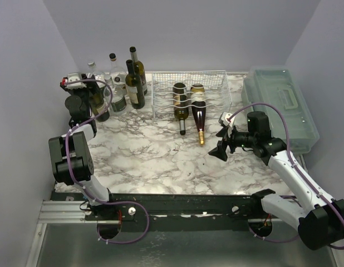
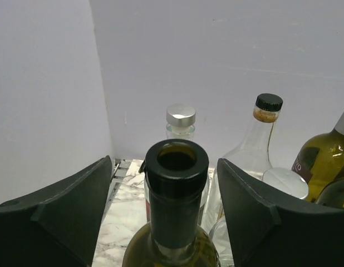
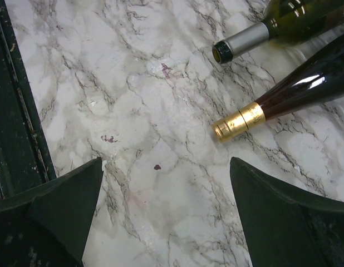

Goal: Take the wine bottle off the wine rack
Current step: Place the wine bottle at the center of the board.

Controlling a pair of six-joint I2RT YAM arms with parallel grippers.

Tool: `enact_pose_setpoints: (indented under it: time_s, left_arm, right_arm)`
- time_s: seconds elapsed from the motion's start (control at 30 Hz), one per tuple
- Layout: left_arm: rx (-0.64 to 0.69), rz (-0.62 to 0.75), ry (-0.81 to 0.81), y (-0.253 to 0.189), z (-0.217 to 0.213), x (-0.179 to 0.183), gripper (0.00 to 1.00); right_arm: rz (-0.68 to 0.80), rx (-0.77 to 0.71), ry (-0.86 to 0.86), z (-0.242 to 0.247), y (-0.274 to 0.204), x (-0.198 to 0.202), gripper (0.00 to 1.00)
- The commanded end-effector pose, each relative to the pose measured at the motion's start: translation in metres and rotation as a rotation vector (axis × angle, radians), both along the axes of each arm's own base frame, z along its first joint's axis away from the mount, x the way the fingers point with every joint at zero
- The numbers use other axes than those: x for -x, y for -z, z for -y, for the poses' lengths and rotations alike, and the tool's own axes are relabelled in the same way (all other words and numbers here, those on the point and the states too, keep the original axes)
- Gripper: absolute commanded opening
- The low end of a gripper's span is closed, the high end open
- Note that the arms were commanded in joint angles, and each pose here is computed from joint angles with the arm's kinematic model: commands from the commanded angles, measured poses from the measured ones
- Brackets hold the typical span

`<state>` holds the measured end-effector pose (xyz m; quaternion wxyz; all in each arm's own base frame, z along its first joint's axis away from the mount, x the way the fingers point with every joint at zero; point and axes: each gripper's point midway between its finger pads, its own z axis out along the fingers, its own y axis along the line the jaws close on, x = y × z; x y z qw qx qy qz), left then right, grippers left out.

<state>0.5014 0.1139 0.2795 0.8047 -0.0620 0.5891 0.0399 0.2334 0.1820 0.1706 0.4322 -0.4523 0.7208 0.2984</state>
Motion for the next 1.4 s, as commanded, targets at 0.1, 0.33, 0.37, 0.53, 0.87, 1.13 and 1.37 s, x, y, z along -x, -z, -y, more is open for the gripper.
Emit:
enact_pose_setpoints:
  time_s: [0.1, 0.33, 0.37, 0.53, 0.87, 1.13, 1.37]
  left_arm:
    - [0.007, 0.086, -0.05, -0.032, -0.005, 0.029, 0.86]
    - [0.107, 0.109, -0.054, -0.052, 0.0, 0.056, 0.98]
    - [0.135, 0.102, -0.051, -0.051, 0.001, 0.059, 0.99]
    - [0.304, -0.017, -0.018, -0.037, 0.012, 0.073, 0.99]
    - [0.528, -0.156, 0.164, -0.021, 0.063, 0.117, 0.99]
    - [0.749, -0.308, 0.374, -0.013, 0.115, 0.149, 0.99]
    - [0.755, -0.412, 0.483, 0.002, 0.151, 0.182, 0.99]
  right_arm:
    - [0.033, -0.01, -0.005, 0.0, -0.01, -0.002, 0.99]
    - [0.042, -0.019, -0.011, 0.0, -0.013, 0.001, 0.99]
    - [0.046, -0.02, -0.011, 0.0, -0.014, 0.001, 0.99]
    - [0.062, -0.029, -0.018, -0.001, -0.017, 0.004, 0.99]
    - [0.074, -0.043, -0.027, -0.002, -0.021, 0.007, 0.99]
    - [0.08, -0.034, -0.018, 0.0, -0.018, 0.005, 0.99]
    - [0.09, -0.023, -0.002, 0.003, -0.017, 0.002, 0.99]
